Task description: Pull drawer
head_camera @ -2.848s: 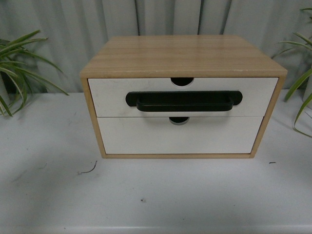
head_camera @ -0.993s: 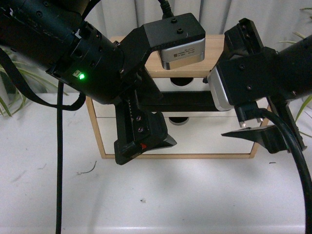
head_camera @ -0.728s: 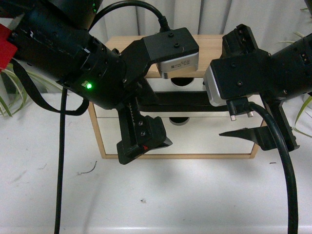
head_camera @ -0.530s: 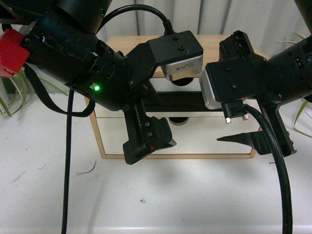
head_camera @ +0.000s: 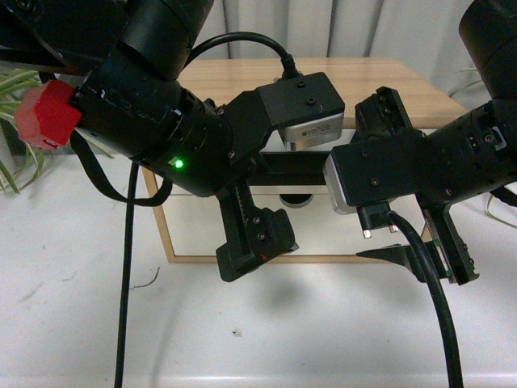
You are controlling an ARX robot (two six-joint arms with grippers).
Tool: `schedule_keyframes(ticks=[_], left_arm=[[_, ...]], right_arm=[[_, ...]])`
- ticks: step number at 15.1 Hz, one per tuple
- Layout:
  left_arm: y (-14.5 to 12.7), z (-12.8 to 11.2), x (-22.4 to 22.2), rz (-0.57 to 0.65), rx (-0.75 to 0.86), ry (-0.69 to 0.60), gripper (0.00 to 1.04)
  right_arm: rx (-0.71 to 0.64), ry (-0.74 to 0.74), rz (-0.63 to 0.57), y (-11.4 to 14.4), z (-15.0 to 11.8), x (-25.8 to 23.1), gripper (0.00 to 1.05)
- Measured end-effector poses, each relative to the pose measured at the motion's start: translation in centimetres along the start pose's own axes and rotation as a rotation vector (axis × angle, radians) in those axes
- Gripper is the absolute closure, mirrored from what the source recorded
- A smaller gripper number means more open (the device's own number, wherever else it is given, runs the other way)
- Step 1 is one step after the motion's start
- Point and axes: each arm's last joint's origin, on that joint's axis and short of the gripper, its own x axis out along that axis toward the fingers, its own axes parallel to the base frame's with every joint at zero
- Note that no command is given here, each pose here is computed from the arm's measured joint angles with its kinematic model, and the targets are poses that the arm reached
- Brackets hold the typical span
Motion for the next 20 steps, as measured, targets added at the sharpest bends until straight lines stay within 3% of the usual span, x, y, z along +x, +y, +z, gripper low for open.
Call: schedule_keyframes(ticks=[11,20], left_arm=[[-0.9,0.1,0.5,-0.030,0.028,-0.005,0.07],[-6.7,-0.6,-2.0,-0.069,0.027,-0.072,0.07]], right_arm=[[0.032,0.003,0.030,1.5,0.0,0.8,0.06],[0.153,0.000,0.035,6.3,4.4,-1.7,0.06]])
